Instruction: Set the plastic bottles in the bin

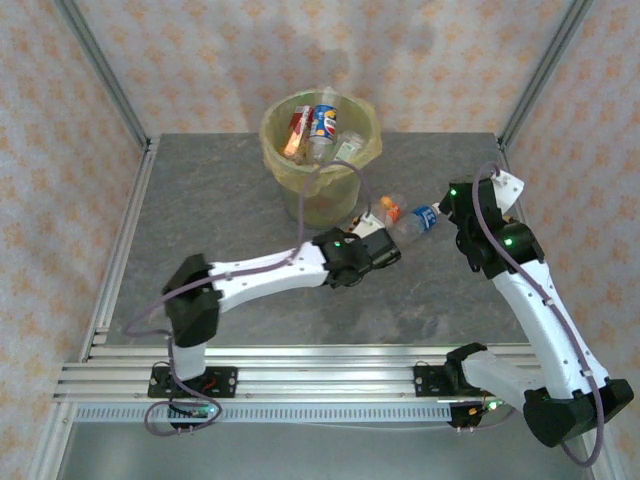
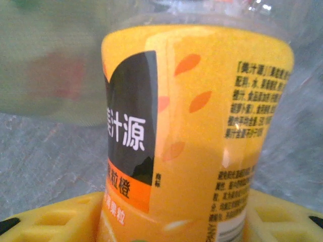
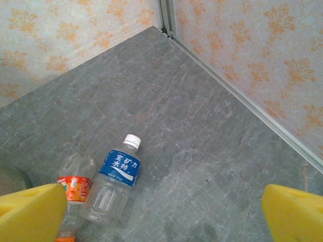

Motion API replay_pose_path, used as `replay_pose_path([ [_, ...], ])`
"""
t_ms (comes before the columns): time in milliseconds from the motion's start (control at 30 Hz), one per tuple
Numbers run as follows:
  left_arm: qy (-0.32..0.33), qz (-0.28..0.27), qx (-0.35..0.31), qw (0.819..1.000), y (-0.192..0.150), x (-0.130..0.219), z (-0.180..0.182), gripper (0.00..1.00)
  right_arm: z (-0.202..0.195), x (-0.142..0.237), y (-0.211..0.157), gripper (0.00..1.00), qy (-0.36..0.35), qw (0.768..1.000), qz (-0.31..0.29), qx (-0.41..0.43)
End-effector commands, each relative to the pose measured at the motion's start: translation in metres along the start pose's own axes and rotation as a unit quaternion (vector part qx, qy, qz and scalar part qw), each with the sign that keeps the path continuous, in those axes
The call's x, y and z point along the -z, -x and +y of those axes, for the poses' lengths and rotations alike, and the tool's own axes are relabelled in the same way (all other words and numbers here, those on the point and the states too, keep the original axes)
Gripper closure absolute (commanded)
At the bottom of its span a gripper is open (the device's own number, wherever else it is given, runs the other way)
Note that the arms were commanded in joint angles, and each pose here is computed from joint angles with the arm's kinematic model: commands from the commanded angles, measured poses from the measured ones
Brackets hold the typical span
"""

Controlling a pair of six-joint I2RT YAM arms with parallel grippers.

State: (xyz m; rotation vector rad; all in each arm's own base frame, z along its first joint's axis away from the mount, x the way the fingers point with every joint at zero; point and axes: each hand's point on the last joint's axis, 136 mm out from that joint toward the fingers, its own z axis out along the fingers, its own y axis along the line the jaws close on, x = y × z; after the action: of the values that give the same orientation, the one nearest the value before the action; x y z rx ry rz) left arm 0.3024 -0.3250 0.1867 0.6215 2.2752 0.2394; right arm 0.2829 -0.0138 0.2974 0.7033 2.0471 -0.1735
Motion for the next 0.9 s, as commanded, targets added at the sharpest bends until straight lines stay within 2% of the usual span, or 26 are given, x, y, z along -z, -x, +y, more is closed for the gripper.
replay_pose_path([
  [0, -0.028, -0.041, 0.058, 0.997, 0.017, 0.046, 0.028, 0.42, -0.003, 0.001, 0.001, 0.01, 0.001, 1.0, -0.009, -0.016],
  [200, -0.077, -0.145, 0.163, 0.973, 0.07, 0.119, 0.083, 0.42, -0.001, 0.0, -0.002, 0.01, 0.009, 1.0, -0.006, -0.017],
  [300, -0.084, -0.191, 0.219, 0.953, 0.095, 0.137, 0.12, 0.42, 0.0, -0.002, -0.004, 0.01, 0.012, 1.0, -0.003, -0.016],
  [400, -0.08, -0.232, 0.247, 0.937, 0.118, 0.144, 0.151, 0.42, 0.002, -0.002, -0.006, 0.01, 0.016, 1.0, 0.0, -0.015],
  [533, -0.054, -0.254, 0.25, 0.933, 0.144, 0.136, 0.181, 0.42, 0.003, -0.002, -0.008, 0.01, 0.022, 1.0, 0.004, -0.016],
  [700, -0.034, -0.251, 0.253, 0.934, 0.166, 0.106, 0.212, 0.42, 0.009, -0.003, -0.012, 0.01, 0.04, 0.999, 0.013, -0.019],
  [867, -0.023, -0.245, 0.221, 0.944, 0.178, 0.072, 0.224, 0.42, 0.012, -0.005, -0.015, 0.01, 0.046, 0.999, 0.018, -0.019],
])
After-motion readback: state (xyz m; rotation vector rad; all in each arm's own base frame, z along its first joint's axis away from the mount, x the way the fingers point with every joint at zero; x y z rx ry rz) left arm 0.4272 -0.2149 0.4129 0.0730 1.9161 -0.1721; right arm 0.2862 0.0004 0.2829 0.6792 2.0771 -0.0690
